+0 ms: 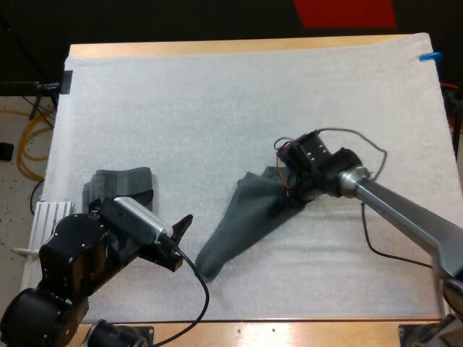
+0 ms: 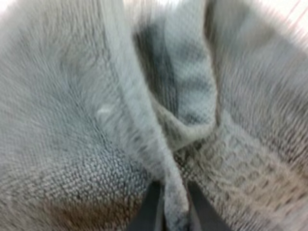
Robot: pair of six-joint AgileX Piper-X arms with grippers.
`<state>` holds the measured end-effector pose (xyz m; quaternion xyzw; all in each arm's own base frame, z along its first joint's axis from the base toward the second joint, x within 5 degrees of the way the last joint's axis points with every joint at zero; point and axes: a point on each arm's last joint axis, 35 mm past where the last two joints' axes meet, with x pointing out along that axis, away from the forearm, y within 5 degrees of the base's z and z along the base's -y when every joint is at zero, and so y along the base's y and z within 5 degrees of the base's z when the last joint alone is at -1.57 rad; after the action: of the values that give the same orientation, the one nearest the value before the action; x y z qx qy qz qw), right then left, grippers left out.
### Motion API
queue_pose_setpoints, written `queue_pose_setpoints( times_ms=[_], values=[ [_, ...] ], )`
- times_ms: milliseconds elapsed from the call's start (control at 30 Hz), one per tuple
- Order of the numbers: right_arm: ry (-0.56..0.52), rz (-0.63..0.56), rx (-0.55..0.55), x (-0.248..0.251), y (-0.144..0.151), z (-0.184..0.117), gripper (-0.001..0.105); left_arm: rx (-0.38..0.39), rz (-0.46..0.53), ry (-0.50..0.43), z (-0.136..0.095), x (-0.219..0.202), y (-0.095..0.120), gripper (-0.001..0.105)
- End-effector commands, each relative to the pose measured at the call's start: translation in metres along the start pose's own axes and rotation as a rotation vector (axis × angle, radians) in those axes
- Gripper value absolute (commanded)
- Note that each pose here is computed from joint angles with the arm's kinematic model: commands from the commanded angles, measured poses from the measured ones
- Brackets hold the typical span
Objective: Pick towel from pile fold and stack
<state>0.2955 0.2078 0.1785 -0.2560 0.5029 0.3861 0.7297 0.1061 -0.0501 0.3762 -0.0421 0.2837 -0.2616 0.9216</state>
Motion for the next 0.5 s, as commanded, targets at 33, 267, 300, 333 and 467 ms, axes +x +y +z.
queue_pose_setpoints(
  times_ms=[33,267,300,333,467],
  values=[
    [-0.083,-0.084,-0.021,-0.029,-0.002,0.008,0.001,-0.005,-0.005,-0.004,0.002,-0.001,-0.001,0.072],
    [-0.419,-0.503,0.006,-0.118,-0.007,0.033,0.001,-0.005,-0.005,-0.004,0.002,-0.001,-0.001,0.072],
    [-0.453,-0.579,0.024,-0.129,-0.009,0.034,0.001,-0.005,-0.005,-0.004,0.002,-0.001,-0.001,0.072],
    [-0.473,-0.644,0.039,-0.137,-0.01,0.035,0.001,-0.005,-0.005,-0.004,0.002,-0.001,-0.001,0.072],
    [-0.496,-0.862,0.068,-0.158,-0.014,0.037,0.001,-0.005,-0.005,-0.004,0.002,-0.001,-0.001,0.072]
  ],
)
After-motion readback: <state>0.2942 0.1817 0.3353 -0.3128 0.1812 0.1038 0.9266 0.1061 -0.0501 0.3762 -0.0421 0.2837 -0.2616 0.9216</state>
